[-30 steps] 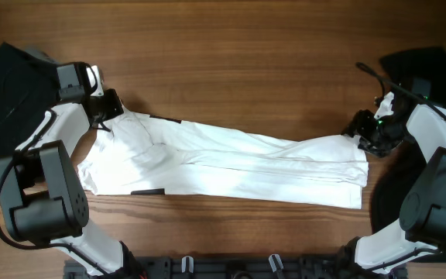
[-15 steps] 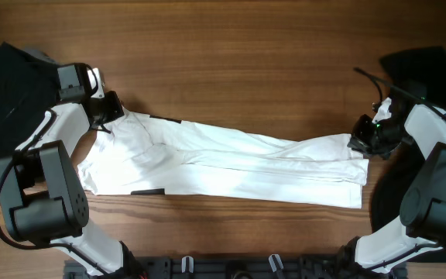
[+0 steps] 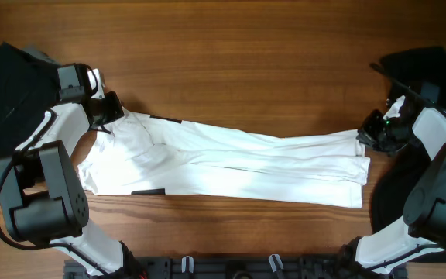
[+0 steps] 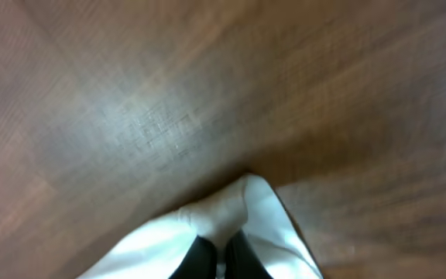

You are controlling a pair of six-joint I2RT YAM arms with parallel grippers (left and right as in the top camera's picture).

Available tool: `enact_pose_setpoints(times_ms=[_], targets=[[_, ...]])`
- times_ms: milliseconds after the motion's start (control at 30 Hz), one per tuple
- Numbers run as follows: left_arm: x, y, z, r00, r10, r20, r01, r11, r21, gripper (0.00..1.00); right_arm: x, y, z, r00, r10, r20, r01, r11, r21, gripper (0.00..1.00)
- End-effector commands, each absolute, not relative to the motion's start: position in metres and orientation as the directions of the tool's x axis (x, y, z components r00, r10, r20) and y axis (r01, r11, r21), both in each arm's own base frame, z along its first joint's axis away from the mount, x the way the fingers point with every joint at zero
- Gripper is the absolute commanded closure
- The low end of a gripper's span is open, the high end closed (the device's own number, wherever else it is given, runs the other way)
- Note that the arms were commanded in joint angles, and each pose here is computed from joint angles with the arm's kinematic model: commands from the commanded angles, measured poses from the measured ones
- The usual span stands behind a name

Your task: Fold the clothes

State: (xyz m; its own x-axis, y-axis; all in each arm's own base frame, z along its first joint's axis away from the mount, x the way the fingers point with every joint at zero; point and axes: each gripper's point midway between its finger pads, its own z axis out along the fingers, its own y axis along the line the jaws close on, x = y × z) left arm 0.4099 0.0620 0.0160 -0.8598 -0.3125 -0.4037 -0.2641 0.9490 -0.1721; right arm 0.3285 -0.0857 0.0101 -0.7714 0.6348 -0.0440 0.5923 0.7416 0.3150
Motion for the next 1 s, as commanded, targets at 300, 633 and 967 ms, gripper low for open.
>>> enact_pose_setpoints(times_ms=[300,633,967], targets=[[0.421,0.066,0.070,-0.779,-0.354,-0.517,-0.278,0.935,-0.221,0.96,0.383,-0.126,0.052,-0.689,0.687,-0.232,0.577,0.713,0.398,0.96],[0.414,0.050,0.067,-0.808,-0.354,-0.471,-0.240,0.928,-0.285,0.59,0.383,-0.124,0.064,-0.692,0.687,-0.223,0.572,0.709,0.412,0.39],[0.409,0.032,0.022,-0.865,-0.361,-0.349,-0.230,0.902,-0.365,0.60,0.365,-0.094,0.067,-0.765,0.632,-0.120,0.514,0.713,0.476,0.37]])
